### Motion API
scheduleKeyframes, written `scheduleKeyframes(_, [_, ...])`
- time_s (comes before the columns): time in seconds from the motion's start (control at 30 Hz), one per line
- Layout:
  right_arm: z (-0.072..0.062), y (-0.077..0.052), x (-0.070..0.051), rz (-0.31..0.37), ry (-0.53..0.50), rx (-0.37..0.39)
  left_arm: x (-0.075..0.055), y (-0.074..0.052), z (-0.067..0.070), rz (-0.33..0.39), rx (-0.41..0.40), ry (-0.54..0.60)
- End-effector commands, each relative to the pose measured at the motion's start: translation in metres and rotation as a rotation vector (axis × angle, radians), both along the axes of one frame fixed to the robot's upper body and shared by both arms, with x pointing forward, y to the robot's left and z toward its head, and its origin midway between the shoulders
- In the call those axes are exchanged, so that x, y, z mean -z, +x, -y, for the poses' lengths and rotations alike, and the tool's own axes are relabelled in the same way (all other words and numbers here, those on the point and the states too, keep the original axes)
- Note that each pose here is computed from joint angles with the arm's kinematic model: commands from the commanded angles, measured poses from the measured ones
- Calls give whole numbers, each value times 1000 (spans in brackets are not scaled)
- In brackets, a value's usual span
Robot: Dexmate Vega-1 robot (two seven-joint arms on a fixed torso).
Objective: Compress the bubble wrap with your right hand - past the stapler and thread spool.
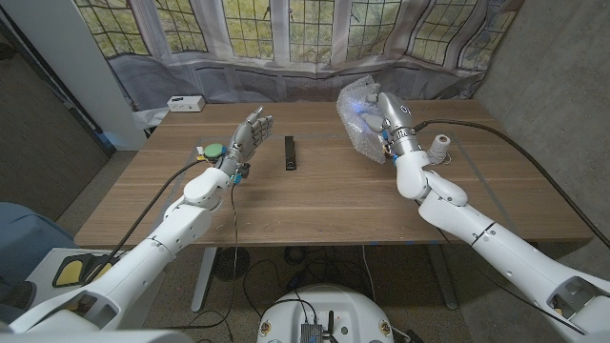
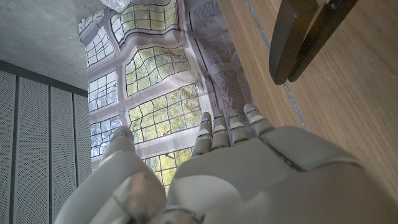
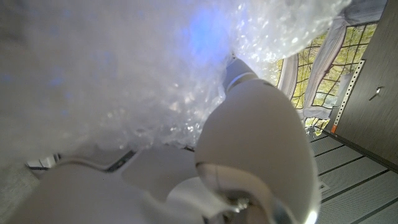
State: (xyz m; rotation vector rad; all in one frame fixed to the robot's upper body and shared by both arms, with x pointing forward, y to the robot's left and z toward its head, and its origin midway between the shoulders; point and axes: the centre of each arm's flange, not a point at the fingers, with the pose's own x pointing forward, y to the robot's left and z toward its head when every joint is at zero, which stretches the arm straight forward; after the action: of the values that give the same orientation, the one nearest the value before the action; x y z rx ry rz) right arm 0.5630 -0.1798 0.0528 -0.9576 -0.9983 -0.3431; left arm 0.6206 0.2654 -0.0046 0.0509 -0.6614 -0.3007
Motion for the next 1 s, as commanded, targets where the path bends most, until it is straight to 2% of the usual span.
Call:
scheduleKeyframes(0.03, [1, -1, 4, 2, 78, 24, 3, -1, 1, -5, -3, -6])
scheduleKeyframes(0.17, [2, -1, 4, -18, 81, 14, 4, -2, 2, -5, -2, -3])
scheduleKeyframes(0.33, [2, -5, 3, 0, 64, 32, 3, -3, 2, -4, -2, -3])
scheduleKeyframes(0.4, [3, -6, 1, -14, 52, 35, 4, -3, 3, -4, 0, -3])
scheduleKeyframes(0.5, [1, -8, 1, -3, 42, 83, 4, -4, 3, -4, -2, -3])
scheduleKeyframes(0.8, [2, -10, 2, -7, 30, 74, 5, -6, 2, -5, -5, -6])
scheduleKeyframes(1.0, [3, -12, -1, -40, 1, 62, 5, -7, 1, 3, -7, -13])
